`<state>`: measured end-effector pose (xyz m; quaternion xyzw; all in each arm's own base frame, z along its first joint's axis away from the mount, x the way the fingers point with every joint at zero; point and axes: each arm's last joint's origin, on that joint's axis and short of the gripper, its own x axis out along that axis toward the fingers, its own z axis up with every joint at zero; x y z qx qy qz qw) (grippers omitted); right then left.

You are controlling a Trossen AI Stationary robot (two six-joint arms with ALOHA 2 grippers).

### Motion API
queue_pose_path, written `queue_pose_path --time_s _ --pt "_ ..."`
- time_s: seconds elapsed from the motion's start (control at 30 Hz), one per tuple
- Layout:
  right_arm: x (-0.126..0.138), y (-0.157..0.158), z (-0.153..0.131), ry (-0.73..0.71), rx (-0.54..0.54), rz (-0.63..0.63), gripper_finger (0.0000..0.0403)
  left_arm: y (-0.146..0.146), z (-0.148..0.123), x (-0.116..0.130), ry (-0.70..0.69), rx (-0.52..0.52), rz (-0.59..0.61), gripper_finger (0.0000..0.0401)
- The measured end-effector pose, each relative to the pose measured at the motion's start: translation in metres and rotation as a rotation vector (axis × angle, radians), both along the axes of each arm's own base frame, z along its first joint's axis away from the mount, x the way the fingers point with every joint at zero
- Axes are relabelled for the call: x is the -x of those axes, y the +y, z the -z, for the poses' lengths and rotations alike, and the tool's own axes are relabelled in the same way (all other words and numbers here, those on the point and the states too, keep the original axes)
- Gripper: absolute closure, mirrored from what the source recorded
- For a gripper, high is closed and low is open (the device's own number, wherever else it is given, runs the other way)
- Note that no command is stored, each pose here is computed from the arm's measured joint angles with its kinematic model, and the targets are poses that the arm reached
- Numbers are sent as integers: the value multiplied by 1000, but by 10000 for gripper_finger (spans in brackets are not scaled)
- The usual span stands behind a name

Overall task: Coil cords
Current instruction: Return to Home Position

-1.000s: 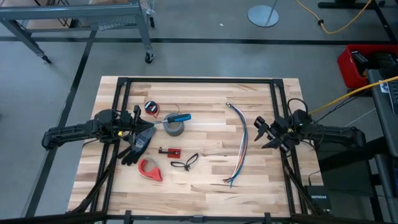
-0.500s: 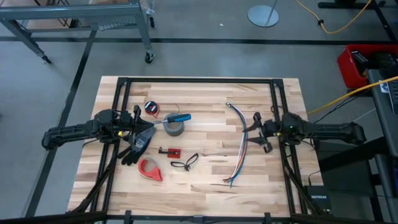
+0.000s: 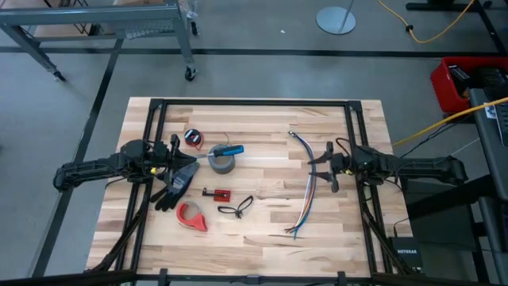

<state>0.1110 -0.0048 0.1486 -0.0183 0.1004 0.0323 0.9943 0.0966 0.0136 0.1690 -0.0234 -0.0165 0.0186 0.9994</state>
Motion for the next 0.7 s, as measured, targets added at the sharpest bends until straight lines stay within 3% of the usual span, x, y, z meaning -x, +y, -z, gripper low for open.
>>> queue_pose_path --time_s 0.2,0.7 --pt "0 -4 2 22 26 123 214 0 0 0 0 0 0 397" --pt "2 -3 0 -5 24 118 214 0 0 0 0 0 0 397"
